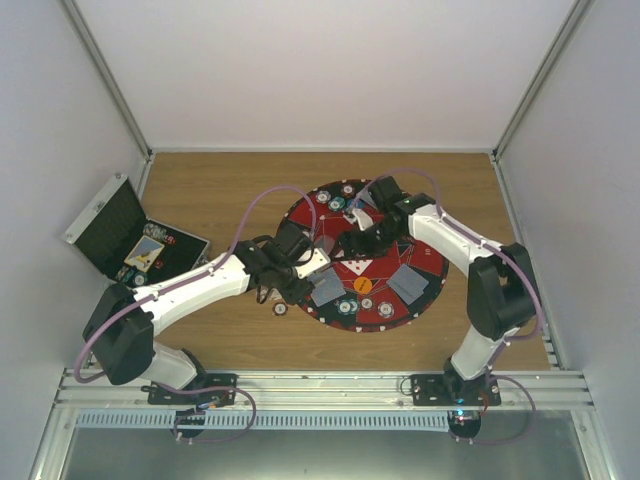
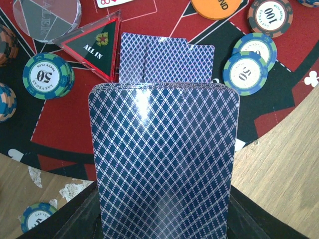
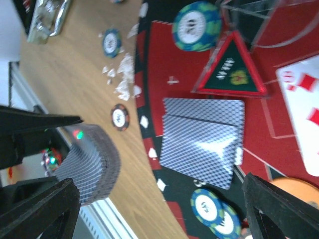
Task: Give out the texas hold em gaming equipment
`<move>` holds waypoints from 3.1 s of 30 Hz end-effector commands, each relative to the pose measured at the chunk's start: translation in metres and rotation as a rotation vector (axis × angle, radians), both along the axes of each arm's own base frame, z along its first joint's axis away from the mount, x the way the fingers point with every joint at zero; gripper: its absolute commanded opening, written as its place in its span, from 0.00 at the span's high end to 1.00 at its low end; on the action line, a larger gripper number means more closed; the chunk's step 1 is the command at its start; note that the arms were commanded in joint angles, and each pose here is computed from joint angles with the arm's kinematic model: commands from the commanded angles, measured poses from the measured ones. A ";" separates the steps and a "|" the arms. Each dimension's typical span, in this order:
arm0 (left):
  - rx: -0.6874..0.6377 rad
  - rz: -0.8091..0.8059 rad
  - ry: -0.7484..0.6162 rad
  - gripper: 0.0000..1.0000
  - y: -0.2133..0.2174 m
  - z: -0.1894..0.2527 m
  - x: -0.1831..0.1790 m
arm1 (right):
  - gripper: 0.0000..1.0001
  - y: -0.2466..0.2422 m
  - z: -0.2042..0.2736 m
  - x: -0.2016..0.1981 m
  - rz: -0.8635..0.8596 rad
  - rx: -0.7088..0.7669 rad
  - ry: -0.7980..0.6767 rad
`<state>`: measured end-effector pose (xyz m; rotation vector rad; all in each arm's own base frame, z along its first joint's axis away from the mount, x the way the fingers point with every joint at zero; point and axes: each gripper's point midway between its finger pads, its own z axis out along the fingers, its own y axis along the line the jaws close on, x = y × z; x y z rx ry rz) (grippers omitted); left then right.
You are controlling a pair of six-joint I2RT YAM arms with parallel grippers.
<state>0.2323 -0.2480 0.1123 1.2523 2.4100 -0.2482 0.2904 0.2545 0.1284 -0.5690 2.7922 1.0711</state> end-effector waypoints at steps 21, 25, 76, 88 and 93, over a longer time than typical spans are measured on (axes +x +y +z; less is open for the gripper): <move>-0.040 -0.025 -0.049 0.46 -0.013 0.011 0.006 | 0.18 0.042 -0.035 -0.024 0.217 -0.010 0.036; -0.040 -0.026 -0.051 0.46 -0.013 0.012 0.006 | 0.25 0.038 -0.037 -0.020 0.195 -0.045 0.029; -0.039 -0.012 -0.065 0.46 -0.008 0.014 0.006 | 0.88 0.040 0.002 -0.029 0.211 0.106 0.038; -0.037 -0.010 -0.067 0.46 -0.007 0.014 0.005 | 0.99 0.040 0.007 -0.032 0.192 0.127 0.061; -0.036 -0.007 -0.071 0.46 -0.006 0.014 0.005 | 1.00 0.011 0.015 -0.006 0.039 0.053 0.021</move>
